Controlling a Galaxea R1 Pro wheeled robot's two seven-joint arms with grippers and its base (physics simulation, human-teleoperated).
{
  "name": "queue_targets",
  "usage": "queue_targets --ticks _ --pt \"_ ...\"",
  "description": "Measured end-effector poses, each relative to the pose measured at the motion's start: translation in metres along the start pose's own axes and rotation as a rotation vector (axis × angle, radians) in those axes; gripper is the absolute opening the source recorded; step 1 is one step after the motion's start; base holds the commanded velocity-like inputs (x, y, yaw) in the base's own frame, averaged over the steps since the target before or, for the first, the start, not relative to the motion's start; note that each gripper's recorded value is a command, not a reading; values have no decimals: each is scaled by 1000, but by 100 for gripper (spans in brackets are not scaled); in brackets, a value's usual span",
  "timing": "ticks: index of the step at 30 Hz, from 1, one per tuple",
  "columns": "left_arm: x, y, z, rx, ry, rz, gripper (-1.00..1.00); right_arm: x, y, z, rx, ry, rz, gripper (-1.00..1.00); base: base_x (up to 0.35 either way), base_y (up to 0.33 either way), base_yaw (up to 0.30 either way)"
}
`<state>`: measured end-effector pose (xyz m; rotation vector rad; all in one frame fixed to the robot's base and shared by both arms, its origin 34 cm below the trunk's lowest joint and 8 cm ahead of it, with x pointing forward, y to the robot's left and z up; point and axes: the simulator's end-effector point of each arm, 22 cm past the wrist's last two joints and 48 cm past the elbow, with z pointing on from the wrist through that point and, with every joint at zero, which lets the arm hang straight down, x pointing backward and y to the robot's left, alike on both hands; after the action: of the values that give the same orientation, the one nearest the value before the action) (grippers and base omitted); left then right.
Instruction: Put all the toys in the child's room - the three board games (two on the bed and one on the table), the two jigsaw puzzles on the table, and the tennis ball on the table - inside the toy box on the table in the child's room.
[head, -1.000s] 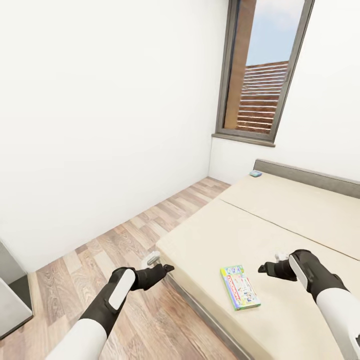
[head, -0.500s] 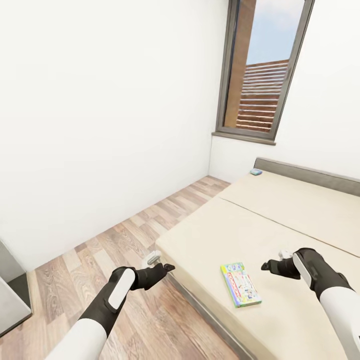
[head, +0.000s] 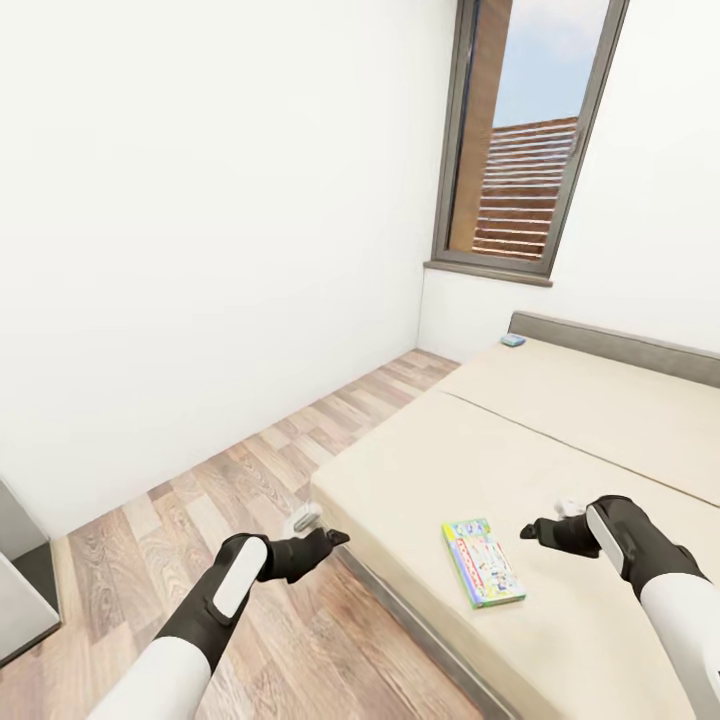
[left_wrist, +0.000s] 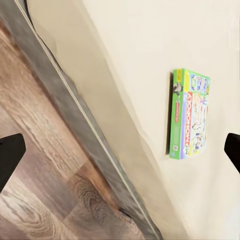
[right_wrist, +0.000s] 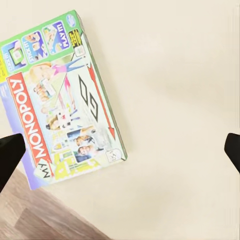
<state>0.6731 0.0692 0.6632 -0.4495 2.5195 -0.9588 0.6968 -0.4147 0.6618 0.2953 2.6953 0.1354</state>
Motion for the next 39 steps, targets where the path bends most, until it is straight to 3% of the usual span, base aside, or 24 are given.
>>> queue_targets --ticks 12,18,31,39 --pt "13 24 14 -8 20 -14 100 11 22 17 -124 -1 -7 100 0 0 0" --pt "19 34 21 -9 25 -18 100 15 25 25 -148 -3 -9 100 0 0 0" --pt "40 61 38 -17 36 -32 100 -18 37 26 -186 -75 -13 100 0 0 0" --pt "45 75 46 -1 25 -66 100 -20 37 36 -193 -106 -20 100 0 0 0"
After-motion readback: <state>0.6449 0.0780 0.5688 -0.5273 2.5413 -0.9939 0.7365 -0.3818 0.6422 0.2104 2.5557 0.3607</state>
